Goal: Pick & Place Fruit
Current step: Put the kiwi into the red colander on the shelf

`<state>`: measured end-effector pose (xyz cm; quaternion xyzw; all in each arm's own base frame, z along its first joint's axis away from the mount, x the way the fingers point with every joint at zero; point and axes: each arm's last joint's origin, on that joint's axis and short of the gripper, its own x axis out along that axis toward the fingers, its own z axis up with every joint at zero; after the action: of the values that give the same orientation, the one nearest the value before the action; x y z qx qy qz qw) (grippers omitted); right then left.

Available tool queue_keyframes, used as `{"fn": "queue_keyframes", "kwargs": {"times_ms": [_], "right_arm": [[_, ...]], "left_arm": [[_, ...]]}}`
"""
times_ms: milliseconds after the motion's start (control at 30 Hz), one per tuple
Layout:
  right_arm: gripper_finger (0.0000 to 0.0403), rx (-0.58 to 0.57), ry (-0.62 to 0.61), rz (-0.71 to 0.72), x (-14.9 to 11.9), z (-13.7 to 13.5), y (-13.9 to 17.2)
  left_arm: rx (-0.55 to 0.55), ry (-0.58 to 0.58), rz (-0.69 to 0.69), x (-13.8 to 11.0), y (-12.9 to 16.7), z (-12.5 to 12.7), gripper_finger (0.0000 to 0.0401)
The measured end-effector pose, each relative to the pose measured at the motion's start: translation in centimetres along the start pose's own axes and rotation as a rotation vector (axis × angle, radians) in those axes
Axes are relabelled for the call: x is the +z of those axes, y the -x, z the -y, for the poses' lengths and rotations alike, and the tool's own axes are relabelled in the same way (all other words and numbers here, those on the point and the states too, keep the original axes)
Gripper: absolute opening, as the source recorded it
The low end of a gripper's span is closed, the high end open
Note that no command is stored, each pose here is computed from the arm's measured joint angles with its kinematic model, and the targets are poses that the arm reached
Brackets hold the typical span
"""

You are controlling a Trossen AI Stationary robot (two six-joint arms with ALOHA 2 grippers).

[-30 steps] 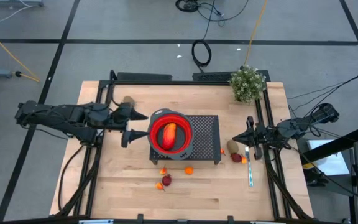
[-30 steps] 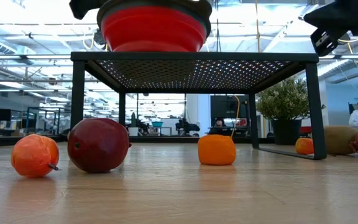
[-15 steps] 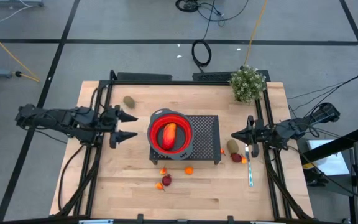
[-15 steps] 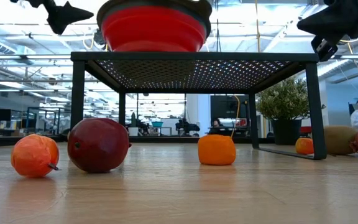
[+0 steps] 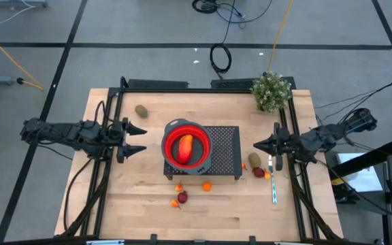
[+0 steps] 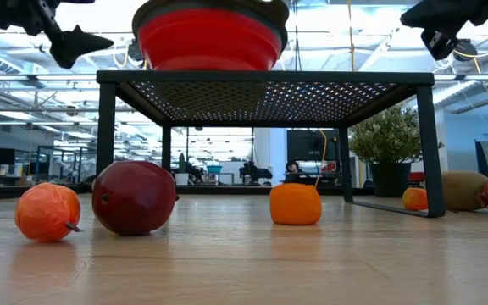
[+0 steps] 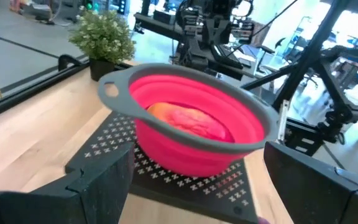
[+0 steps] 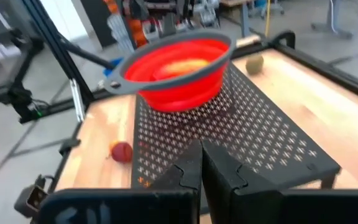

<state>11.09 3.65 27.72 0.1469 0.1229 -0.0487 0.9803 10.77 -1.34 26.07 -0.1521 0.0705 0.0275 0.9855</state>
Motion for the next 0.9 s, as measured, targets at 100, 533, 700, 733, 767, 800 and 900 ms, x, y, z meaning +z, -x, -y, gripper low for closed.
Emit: {"fn": "queue_keyframes", "kwargs": {"times_ms": [100,533,700,733,767,800,900], "right_arm": [[0.0,-0.033,-0.016,-0.068,0.9,-0.3,0.1],[0.0,-0.225,-0.013,-0.383,2.9,-1.9,-0.9],[0.0,-0.295,-0.024,-0.566,2.6,-2.3,-1.9],[0.0,-0.306,-0.031,-0.613,2.3,-2.4,-2.1],[0.0,-0.317,-0.038,-0.659,2.0,-2.3,-2.3],[0.0,-0.328,-0.045,-0.707,1.7,-2.3,-2.5],[0.0,-0.364,-0.04,-0.831,0.9,-2.2,-3.1]], "left_arm": [[0.008,0.002,0.016,-0.7,0.1,-0.3,0.0356],[0.006,0.008,0.047,-2.3,0.5,-1.0,0.0356],[0.004,-0.001,0.054,-2.3,0.6,-1.0,0.0356],[0.004,-0.001,0.054,-2.3,0.6,-1.0,0.0356],[0.004,-0.001,0.054,-2.3,0.6,-1.0,0.0356],[0.004,-0.001,0.054,-2.3,0.6,-1.0,0.0356],[0.003,-0.001,0.056,-2.3,0.6,-1.0,0.0356]]}}
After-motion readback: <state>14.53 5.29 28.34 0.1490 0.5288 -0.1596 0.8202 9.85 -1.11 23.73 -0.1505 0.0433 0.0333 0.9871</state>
